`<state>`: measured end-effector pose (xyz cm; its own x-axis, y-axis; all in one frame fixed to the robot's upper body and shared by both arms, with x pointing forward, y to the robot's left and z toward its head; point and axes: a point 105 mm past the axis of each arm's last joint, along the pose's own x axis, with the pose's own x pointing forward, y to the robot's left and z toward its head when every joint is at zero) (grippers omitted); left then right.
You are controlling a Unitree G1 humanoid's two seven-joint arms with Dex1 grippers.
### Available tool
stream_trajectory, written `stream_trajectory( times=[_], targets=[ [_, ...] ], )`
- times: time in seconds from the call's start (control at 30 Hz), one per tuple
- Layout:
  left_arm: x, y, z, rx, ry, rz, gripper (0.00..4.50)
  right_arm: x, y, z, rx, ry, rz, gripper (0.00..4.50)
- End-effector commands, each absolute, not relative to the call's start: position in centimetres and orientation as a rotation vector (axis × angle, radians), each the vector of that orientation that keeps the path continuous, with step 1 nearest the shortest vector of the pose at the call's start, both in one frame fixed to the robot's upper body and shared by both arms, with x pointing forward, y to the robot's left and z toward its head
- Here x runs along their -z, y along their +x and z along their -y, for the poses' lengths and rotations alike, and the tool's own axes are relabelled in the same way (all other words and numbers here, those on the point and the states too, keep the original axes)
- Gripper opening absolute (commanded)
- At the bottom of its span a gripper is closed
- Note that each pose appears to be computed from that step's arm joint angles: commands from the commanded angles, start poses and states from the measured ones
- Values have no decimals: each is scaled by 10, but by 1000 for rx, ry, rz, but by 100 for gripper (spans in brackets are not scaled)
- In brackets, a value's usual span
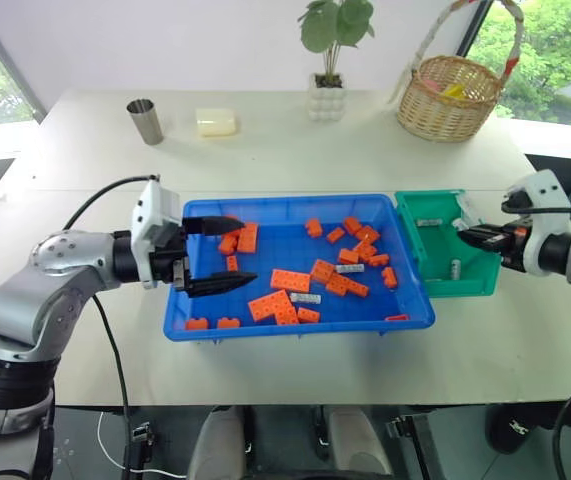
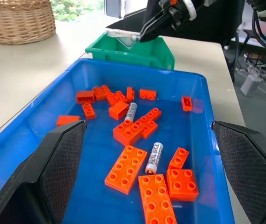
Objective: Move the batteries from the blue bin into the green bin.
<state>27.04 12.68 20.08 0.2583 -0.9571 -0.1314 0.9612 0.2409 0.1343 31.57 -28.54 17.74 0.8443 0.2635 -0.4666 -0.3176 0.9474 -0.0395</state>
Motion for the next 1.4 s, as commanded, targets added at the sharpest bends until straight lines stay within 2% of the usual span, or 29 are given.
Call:
stream_trajectory(
  times=[0.03, 0.07, 0.17, 0.23, 0.37, 0.47, 0.63, 0.77, 0.93, 1.07, 1.23, 1.4],
  targets=[
    [-209, 268, -122, 1346, 243, 23, 450, -200, 318, 282, -324, -193, -384, 302],
    [-208, 268, -122, 1350, 249, 21, 450, -206, 319, 276, -362, -212, -366, 343],
    [-208, 267, -122, 1353, 255, 21, 450, -221, 318, 254, -494, -271, -315, 343],
    [-208, 267, -122, 1354, 255, 23, 450, -225, 312, 224, -675, -338, -289, 343],
    [-206, 266, -119, 1361, 266, 22, 450, -206, 295, 162, -1026, -455, -301, 343],
    [-205, 265, -117, 1364, 271, 24, 450, -187, 295, 136, -1151, -508, -328, 343],
    [-208, 265, -116, 1357, 277, 31, 450, -148, 304, 105, -1242, -584, -402, 343],
    [-209, 266, -117, 1339, 288, 35, 450, -132, 304, 92, -1302, -624, -427, 343],
    [-209, 263, -120, 1326, 294, 31, 450, -111, 313, 93, -1287, -666, -456, 343],
    [-208, 263, -122, 1315, 297, 25, 450, -103, 310, 95, -1301, -703, -459, 343],
    [-209, 263, -122, 1311, 298, 26, 450, -119, 318, 96, -1249, -686, -396, 343],
    [-209, 263, -122, 1312, 298, 28, 450, -153, 322, 103, -1202, -678, -312, 343]
  ],
)
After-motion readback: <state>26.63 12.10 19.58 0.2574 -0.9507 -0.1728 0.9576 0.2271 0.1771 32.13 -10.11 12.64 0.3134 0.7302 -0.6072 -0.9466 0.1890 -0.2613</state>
